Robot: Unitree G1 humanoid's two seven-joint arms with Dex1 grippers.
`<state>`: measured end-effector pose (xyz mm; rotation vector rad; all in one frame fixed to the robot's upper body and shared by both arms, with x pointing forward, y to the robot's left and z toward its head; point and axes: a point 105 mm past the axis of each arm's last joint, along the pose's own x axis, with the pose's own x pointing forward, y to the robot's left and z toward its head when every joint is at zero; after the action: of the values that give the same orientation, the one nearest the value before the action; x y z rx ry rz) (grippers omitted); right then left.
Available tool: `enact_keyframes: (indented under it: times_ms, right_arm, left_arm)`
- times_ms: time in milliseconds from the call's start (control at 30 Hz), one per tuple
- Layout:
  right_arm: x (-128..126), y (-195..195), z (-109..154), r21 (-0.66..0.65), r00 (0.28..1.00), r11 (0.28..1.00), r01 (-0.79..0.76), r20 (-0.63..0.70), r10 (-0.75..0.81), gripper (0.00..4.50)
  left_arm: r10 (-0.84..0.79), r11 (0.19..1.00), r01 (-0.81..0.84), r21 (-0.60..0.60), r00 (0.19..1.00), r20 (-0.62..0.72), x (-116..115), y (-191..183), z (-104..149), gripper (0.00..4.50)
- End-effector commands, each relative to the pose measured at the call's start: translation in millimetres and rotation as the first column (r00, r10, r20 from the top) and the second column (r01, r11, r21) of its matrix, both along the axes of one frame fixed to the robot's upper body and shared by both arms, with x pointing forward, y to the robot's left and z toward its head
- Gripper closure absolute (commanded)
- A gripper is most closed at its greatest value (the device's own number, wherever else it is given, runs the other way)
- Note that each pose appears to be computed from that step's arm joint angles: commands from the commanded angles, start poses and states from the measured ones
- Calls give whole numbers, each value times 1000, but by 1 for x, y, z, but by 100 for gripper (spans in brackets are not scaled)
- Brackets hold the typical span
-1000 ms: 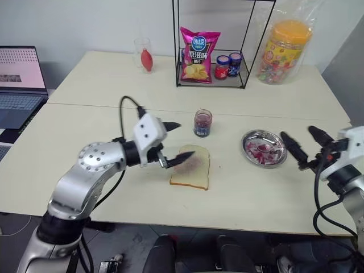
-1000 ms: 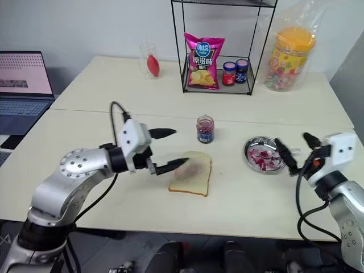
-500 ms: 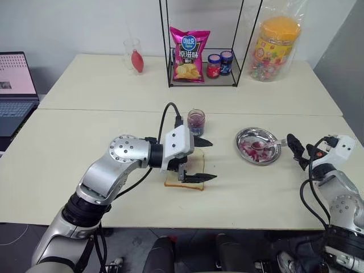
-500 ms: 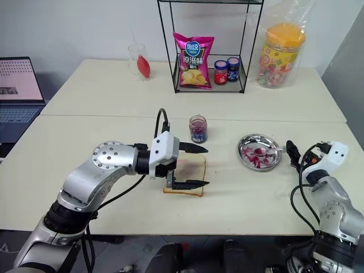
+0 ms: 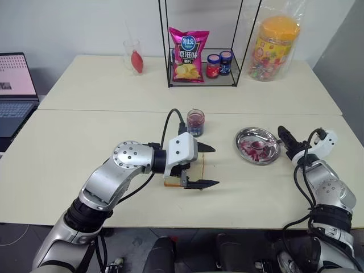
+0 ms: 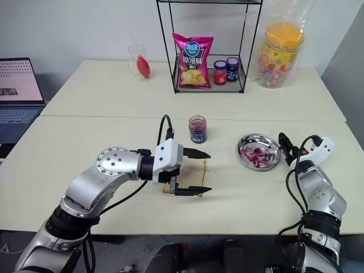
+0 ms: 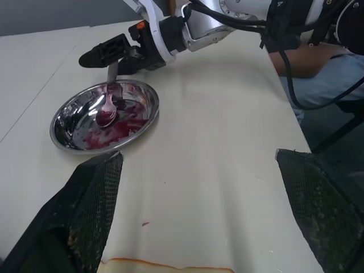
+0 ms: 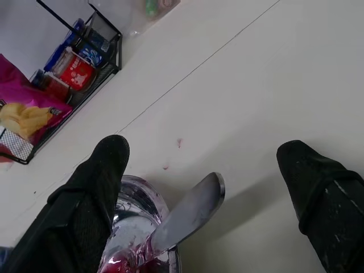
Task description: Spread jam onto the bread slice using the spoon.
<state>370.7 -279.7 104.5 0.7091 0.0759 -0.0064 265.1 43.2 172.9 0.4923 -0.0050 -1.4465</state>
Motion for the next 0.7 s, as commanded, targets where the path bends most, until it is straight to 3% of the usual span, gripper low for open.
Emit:
enact_keyframes:
  times_ms: [33, 100, 567, 700]
  right_arm:
    - [3, 1, 12, 38, 998, 999, 1, 62, -3, 71]
    - [3, 1, 13, 48, 997, 999, 1, 71, -4, 133]
    - [-3, 3, 30, 98, 991, 995, -36, 133, 23, 448]
    - [-8, 13, 48, 92, 981, 993, -73, 186, 55, 449]
  left_arm:
    - [4, 1000, -3, -9, 999, 41, -2, 2, 8, 0]
    - [6, 1000, -5, -7, 999, 43, -1, 2, 8, 0]
    - [56, 998, -56, -8, 998, 36, 8, 12, 4, 0]
    - [112, 993, -111, -29, 993, 26, 14, 23, 7, 0]
